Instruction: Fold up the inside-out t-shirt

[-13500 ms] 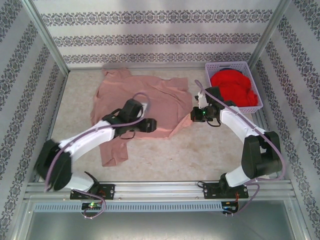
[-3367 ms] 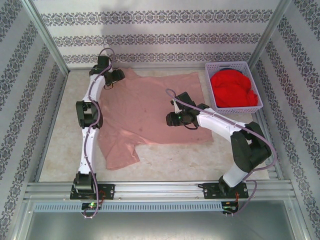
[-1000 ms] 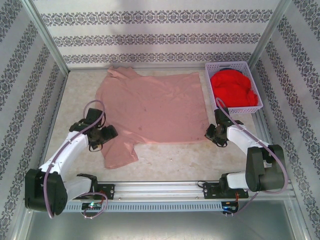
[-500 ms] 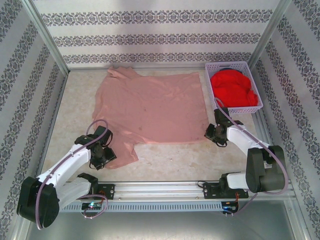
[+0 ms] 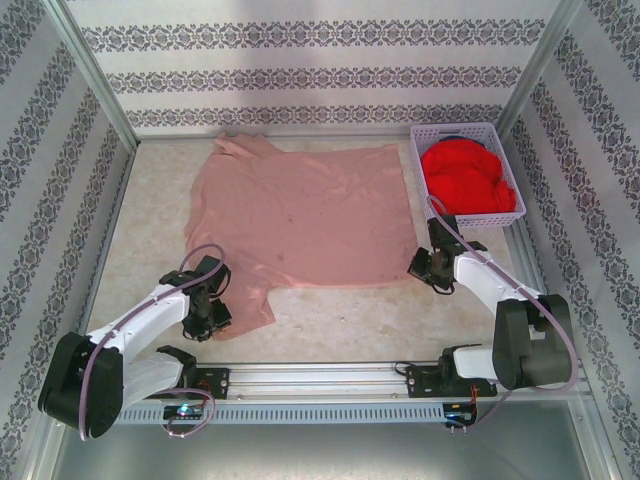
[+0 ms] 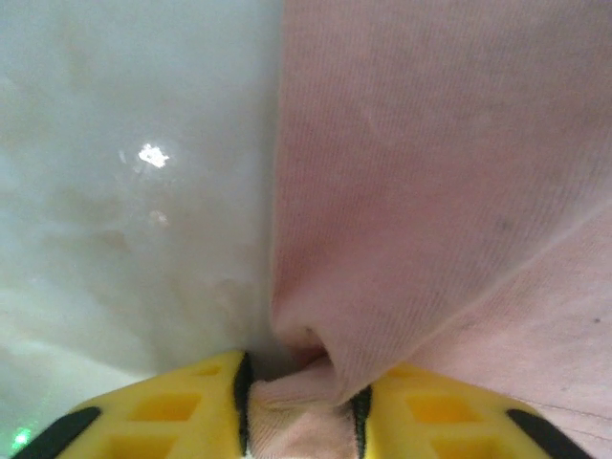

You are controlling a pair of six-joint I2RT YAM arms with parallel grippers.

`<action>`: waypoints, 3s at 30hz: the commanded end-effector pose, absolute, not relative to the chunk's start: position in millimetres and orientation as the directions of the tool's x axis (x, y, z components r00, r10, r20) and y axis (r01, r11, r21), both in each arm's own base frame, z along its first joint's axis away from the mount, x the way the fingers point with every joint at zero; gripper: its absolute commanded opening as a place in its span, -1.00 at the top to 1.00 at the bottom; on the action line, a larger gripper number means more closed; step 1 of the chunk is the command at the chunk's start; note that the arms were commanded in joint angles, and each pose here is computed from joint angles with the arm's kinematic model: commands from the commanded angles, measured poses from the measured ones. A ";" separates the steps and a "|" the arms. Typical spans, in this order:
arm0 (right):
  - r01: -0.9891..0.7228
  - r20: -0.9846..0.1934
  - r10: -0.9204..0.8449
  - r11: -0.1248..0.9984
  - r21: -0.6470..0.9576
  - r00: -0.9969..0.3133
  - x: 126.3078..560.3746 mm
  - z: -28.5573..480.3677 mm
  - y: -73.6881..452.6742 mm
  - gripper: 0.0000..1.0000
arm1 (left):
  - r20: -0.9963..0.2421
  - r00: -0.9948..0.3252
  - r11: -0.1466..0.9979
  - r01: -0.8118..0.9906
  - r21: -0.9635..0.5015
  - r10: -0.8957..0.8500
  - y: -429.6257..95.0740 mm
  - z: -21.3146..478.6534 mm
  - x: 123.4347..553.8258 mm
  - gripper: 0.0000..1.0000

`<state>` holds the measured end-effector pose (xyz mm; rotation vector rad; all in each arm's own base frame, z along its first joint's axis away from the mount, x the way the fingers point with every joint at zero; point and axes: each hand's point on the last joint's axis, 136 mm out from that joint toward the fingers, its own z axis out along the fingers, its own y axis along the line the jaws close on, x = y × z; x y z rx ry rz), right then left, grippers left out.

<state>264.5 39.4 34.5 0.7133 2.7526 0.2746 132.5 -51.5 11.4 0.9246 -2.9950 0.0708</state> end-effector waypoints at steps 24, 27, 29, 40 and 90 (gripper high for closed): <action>0.280 -0.224 0.307 0.949 0.143 -0.925 297.5 59.9 38.5 1.00 | -0.183 -0.787 0.800 -0.539 -0.262 -0.590 -31.7 106.4 200.0 1.00; 0.261 -0.234 0.285 0.957 0.129 -0.930 309.5 64.0 38.2 1.00 | -0.200 -0.782 0.798 -0.526 -0.294 -0.590 -27.5 122.3 210.1 1.00; 0.254 -0.243 0.277 0.960 0.121 -0.930 317.0 66.9 37.4 1.00 | -0.209 -0.785 0.801 -0.512 -0.310 -0.583 -26.9 131.5 217.2 1.00; 0.204 -0.259 0.230 0.971 0.123 -0.938 348.5 77.1 46.2 1.00 | -0.272 -0.782 0.808 -0.447 -0.383 -0.561 -28.4 161.0 257.7 1.00; 0.149 -0.307 0.122 0.987 -0.064 -0.944 415.1 79.5 38.1 1.00 | -0.355 -0.754 0.815 -0.402 -0.417 -0.553 -7.8 153.8 409.7 1.00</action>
